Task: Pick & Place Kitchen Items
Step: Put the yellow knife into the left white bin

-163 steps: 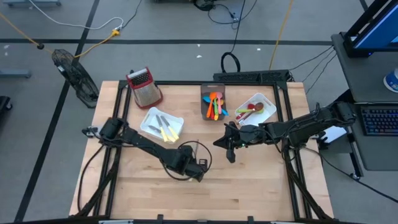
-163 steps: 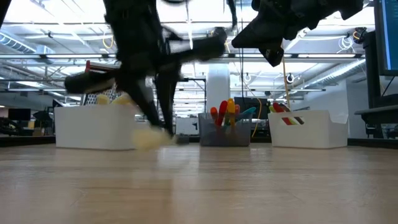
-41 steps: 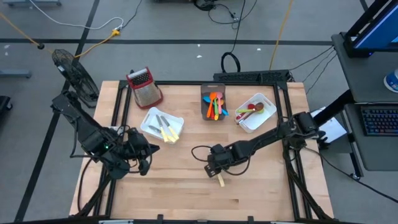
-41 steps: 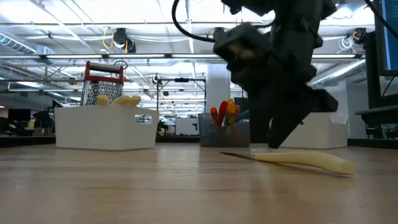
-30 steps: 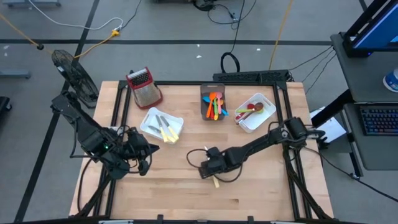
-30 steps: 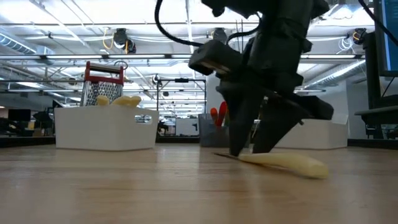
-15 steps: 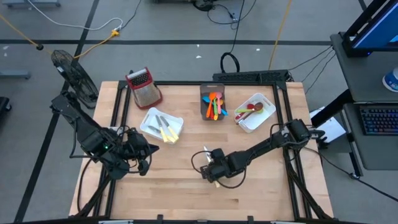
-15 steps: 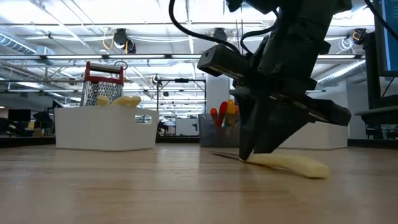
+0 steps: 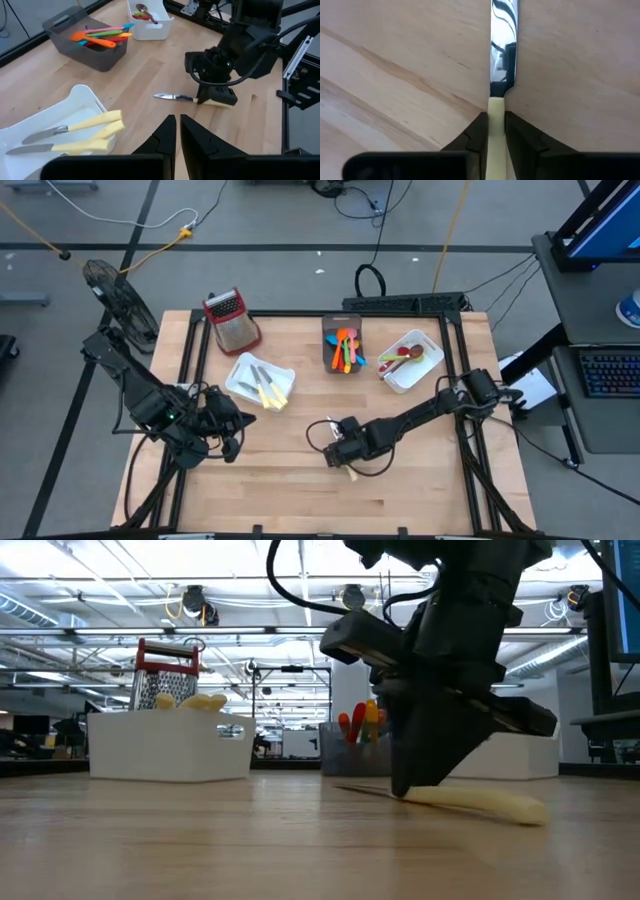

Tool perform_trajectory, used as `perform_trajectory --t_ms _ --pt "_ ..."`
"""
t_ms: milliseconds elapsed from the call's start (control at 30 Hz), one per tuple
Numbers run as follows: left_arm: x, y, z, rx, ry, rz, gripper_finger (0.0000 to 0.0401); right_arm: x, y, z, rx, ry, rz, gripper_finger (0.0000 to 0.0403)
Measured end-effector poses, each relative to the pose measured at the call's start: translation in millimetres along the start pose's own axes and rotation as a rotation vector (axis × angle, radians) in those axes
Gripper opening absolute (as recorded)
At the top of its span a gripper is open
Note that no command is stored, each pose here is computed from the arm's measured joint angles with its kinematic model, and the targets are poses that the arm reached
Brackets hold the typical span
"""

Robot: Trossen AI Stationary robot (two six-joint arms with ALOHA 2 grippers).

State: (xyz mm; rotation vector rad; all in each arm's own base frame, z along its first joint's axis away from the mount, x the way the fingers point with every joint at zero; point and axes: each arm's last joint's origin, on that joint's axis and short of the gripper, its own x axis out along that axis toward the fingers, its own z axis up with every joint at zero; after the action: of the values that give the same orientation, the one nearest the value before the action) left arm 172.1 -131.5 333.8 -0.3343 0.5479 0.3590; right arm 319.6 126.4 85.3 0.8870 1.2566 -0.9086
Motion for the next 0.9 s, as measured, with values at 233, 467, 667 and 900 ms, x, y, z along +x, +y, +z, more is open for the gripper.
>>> perform_trajectory --t_ms 233,467,667,900 --pt "0 0 0 -0.001 0.017 -0.01 0.0026 -19 -49 -1 -0.115 0.049 -0.501 0.0053" --pt "0 0 -1 0.003 0.02 -0.012 0.0026 -30 -72 1 -0.156 0.065 -0.753 0.0054" --pt "0 0 -1 0.003 0.019 -0.012 0.0026 -21 -75 -1 -0.195 0.077 -0.695 0.0054" --pt "0 0 -1 -0.003 0.015 -0.009 0.0026 -16 -81 -2 -0.196 0.107 -0.707 0.0051"
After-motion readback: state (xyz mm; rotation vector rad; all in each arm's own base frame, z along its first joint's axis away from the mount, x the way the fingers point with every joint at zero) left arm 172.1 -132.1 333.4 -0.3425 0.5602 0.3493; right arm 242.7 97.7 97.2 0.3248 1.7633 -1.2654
